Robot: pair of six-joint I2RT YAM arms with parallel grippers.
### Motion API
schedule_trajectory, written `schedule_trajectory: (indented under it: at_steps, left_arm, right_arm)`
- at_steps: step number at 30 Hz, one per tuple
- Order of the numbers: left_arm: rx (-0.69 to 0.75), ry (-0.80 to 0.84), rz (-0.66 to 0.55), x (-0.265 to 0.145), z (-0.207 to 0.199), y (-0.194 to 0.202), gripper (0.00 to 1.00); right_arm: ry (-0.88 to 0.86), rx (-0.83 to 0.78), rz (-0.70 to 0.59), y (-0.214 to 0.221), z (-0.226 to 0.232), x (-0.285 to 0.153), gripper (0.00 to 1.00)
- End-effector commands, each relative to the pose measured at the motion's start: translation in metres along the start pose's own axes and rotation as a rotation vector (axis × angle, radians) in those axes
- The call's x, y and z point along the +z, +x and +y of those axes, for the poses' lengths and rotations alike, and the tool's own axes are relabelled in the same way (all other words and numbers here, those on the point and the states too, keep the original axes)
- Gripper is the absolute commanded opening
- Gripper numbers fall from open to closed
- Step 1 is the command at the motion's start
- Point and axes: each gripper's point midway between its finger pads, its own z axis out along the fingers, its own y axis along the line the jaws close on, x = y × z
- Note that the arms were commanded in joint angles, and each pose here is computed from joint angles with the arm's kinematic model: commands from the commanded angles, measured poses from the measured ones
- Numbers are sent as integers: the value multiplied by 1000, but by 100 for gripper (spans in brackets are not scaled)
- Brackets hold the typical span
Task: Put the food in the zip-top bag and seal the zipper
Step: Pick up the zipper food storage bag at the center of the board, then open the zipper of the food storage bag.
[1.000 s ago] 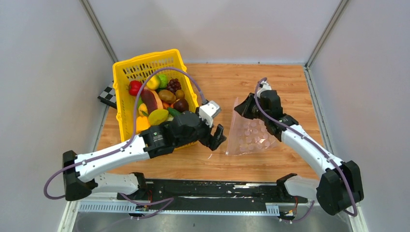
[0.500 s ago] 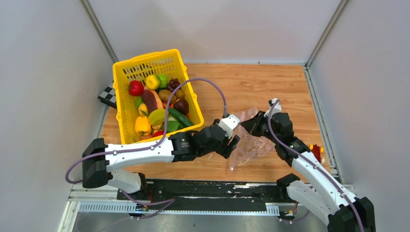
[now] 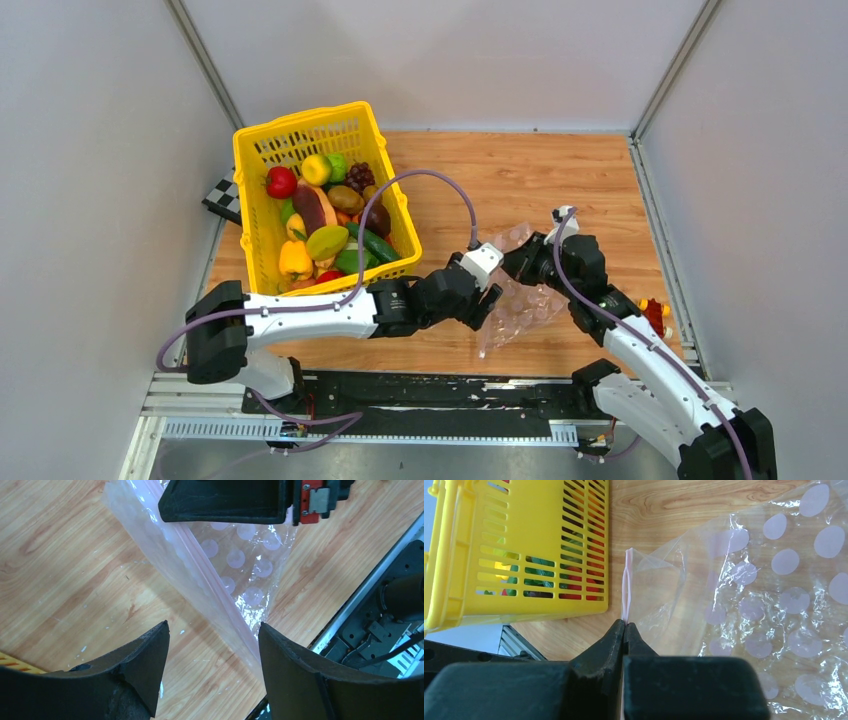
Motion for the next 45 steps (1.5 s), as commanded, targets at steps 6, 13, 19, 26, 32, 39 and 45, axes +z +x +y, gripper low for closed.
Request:
schedule_trajectory:
  at_steps: [6,13,19,26,32,39,45]
  left_arm:
    - [-33,-87,-38,10,10,0,68]
    - [-45,-63,-39,19,3,1,68]
    - [-72,-66,-52,13,7,5,68]
    - [-87,-55,-56,10,6,5,69]
    - [-114,2,-97,0,-5,-14,71]
    - [-90,-43,-44,14,1,2,71]
    - [-79,-48,-29,22,-2,4,71]
  right_arm:
    - [-85,0,-52,-10,18,-9,0]
    - [-82,-4,-14,-3,15,-5,0]
    - [-66,-4,-23,-2,11,-4,0]
    - [-81,-6,-2,1,12,-1,0]
    - [-67,-6,-7,1,9,-1,0]
    - [-78,-4,-3,2,11,-1,0]
    - [-83,-6,-6,2,12,-2,0]
